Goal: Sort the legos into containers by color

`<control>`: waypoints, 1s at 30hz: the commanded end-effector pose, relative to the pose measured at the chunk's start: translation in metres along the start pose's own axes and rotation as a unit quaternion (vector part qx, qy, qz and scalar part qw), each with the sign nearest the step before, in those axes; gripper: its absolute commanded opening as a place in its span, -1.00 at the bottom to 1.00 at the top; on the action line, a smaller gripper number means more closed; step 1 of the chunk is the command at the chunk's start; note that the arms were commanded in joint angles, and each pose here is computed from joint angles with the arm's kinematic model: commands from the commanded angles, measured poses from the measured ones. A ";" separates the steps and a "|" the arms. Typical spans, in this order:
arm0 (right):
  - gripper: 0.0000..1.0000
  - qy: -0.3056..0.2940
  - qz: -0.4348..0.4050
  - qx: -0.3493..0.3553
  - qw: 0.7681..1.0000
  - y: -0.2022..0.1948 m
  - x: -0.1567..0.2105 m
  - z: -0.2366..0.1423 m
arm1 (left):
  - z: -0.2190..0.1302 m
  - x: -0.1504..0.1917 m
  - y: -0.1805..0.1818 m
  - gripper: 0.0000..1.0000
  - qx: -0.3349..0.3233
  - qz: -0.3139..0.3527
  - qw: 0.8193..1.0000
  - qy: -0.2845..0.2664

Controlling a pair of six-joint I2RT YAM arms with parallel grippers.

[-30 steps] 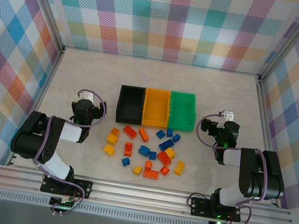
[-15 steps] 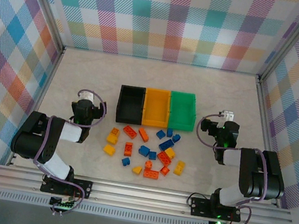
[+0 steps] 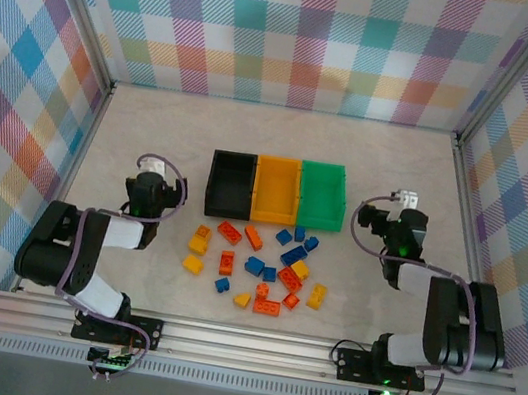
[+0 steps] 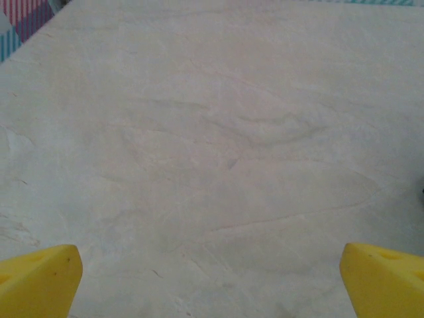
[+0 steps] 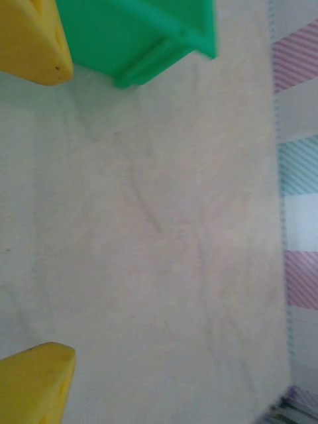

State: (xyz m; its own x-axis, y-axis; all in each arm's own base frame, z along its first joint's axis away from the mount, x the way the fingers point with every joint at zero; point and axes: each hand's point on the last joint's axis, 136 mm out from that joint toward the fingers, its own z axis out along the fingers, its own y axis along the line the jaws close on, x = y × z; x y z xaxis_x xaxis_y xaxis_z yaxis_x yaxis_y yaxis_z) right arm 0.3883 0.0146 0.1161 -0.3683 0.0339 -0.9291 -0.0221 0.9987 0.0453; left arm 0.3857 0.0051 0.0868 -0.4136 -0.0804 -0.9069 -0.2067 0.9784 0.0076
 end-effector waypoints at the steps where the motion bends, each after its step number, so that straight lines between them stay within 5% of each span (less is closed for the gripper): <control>1: 0.99 0.003 0.023 0.012 1.000 -0.003 -0.021 -0.009 | -0.009 -0.035 0.012 1.00 -0.028 -0.016 0.999 -0.020; 8: 0.99 0.025 0.109 0.122 0.986 -0.037 -0.037 -0.031 | -0.040 -0.078 0.037 1.00 -0.049 -0.143 0.984 -0.093; 11: 0.99 0.031 0.171 0.223 0.959 -0.068 -0.037 -0.045 | -0.048 -0.084 0.071 1.00 -0.117 -0.264 0.953 -0.092; 13: 0.99 0.022 0.197 0.194 0.961 -0.059 -0.044 -0.044 | -0.049 -0.079 0.084 1.00 -0.136 -0.323 0.934 -0.066; 15: 0.99 0.002 0.233 0.153 0.960 -0.049 -0.045 -0.047 | -0.044 -0.080 0.079 1.00 -0.103 -0.336 0.935 -0.042; 18: 0.99 -0.020 0.377 0.169 0.910 -0.065 -0.019 -0.067 | -0.043 -0.081 0.074 1.00 -0.066 -0.362 0.929 -0.034; 19: 0.99 -0.022 0.394 0.125 0.910 -0.062 -0.020 -0.064 | -0.044 -0.079 0.072 1.00 -0.053 -0.371 0.927 -0.037; 24: 0.99 0.023 0.365 0.042 0.930 -0.040 -0.027 -0.049 | -0.049 -0.080 0.072 1.00 -0.021 -0.411 0.910 -0.045; 30: 0.99 0.071 0.373 -0.023 0.925 -0.013 -0.029 -0.049 | -0.044 -0.096 0.047 1.00 0.055 -0.431 0.900 -0.030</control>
State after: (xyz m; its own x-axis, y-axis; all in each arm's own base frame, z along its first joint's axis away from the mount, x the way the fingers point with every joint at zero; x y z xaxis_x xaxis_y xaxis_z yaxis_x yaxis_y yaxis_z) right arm 0.3463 -0.0270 0.1417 -0.3369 0.7145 -0.6132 0.3628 0.6994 0.6158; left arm 0.3656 0.0648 0.1735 -0.0841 -0.7655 -0.6379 -0.4360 0.6039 -0.6672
